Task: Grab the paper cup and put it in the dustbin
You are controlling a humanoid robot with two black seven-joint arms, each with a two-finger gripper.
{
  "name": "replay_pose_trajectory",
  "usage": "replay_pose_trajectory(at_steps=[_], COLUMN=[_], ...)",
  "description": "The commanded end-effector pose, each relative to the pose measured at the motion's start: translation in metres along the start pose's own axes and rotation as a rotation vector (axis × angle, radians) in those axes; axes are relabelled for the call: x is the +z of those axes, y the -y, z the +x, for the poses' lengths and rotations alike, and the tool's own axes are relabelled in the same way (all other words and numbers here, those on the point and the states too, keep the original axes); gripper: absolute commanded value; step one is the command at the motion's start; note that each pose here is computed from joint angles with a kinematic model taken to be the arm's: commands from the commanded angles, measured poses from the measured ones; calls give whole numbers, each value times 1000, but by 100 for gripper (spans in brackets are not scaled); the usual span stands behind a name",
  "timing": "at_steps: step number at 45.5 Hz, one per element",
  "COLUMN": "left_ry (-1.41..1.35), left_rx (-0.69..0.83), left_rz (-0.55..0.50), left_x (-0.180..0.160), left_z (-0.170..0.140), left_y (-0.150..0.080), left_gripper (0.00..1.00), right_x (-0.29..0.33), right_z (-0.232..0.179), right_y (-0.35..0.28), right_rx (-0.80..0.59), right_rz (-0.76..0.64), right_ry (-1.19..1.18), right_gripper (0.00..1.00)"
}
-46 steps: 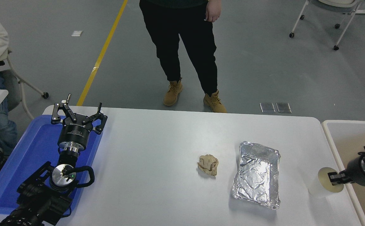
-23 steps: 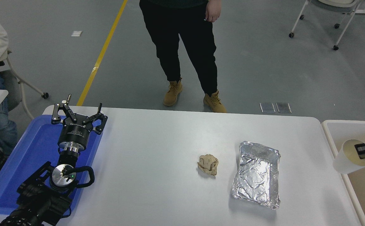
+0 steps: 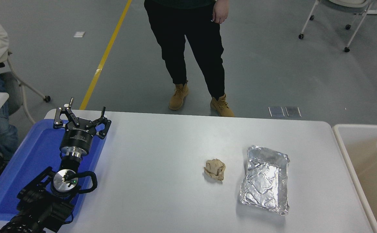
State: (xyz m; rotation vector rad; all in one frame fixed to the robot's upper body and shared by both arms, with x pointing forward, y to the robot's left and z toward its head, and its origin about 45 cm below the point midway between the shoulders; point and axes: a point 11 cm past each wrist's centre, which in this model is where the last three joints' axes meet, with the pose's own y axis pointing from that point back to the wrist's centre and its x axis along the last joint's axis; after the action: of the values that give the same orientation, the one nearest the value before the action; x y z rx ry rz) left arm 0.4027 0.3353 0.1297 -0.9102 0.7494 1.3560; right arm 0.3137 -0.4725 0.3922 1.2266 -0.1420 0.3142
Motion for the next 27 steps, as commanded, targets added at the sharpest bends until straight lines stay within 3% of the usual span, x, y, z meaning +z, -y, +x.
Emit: replay_pose_trajectory(at_steps=[1, 27], left_ry=[0, -3], left_rx=[0, -1], left_rz=[0, -1], left_x=[0, 0], left_z=[0, -1], left_y=[0, 1], left_gripper=[100, 100], right_x=[1, 27], right_z=[1, -6], right_y=[-27, -25], right_rx=[10, 33], right_rz=[-21, -60], right_ry=[3, 37], right_gripper=[0, 0])
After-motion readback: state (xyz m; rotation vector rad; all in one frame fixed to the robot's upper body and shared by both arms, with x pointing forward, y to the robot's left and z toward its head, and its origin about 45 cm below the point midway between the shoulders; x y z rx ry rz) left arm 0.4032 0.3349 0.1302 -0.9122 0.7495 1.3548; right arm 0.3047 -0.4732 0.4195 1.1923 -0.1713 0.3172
